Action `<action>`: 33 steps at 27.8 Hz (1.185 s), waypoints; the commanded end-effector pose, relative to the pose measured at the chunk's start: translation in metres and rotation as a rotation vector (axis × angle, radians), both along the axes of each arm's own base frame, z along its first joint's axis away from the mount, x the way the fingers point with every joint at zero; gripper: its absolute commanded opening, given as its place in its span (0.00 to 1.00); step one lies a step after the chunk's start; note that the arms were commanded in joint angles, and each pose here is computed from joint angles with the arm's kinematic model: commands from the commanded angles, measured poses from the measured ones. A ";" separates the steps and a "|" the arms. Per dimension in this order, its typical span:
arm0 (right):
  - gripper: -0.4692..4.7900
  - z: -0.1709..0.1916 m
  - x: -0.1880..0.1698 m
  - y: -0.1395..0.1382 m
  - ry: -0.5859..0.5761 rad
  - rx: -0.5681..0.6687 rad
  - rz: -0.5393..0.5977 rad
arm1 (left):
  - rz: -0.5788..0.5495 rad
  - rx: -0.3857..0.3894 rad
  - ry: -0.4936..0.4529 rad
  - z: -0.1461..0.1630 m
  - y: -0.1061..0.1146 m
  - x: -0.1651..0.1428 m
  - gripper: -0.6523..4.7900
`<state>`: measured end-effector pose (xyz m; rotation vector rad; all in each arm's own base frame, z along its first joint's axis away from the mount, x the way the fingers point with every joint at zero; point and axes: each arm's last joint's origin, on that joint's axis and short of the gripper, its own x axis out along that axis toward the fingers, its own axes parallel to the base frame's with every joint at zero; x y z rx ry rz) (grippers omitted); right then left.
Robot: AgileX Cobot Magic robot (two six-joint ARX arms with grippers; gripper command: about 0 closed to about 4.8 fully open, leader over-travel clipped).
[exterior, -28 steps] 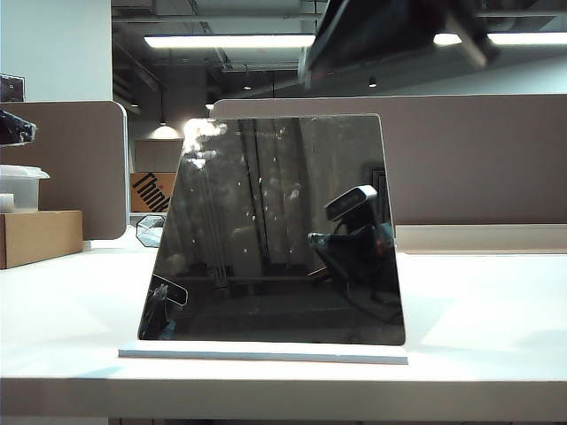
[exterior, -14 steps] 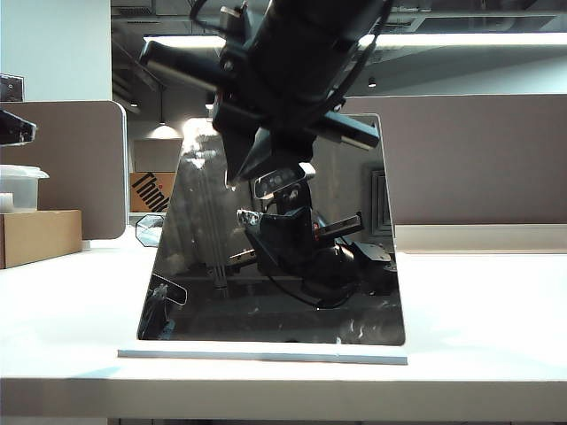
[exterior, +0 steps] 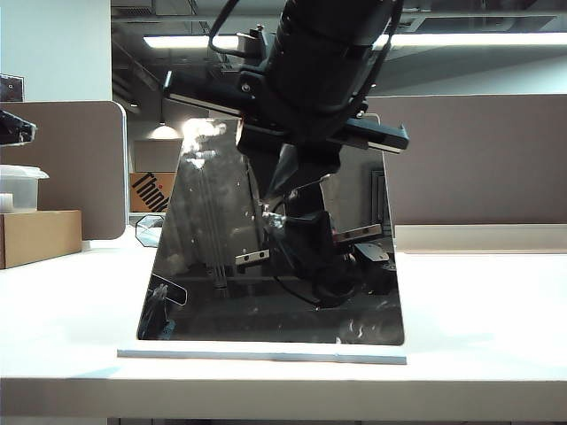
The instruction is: Push the center of the mirror on the table forward to move it for a short distance.
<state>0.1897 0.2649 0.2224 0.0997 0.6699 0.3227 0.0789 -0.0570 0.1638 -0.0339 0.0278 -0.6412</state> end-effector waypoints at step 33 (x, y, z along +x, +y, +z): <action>0.07 -0.025 0.030 -0.002 0.028 0.009 -0.067 | 0.001 0.001 -0.004 0.000 0.000 0.000 0.11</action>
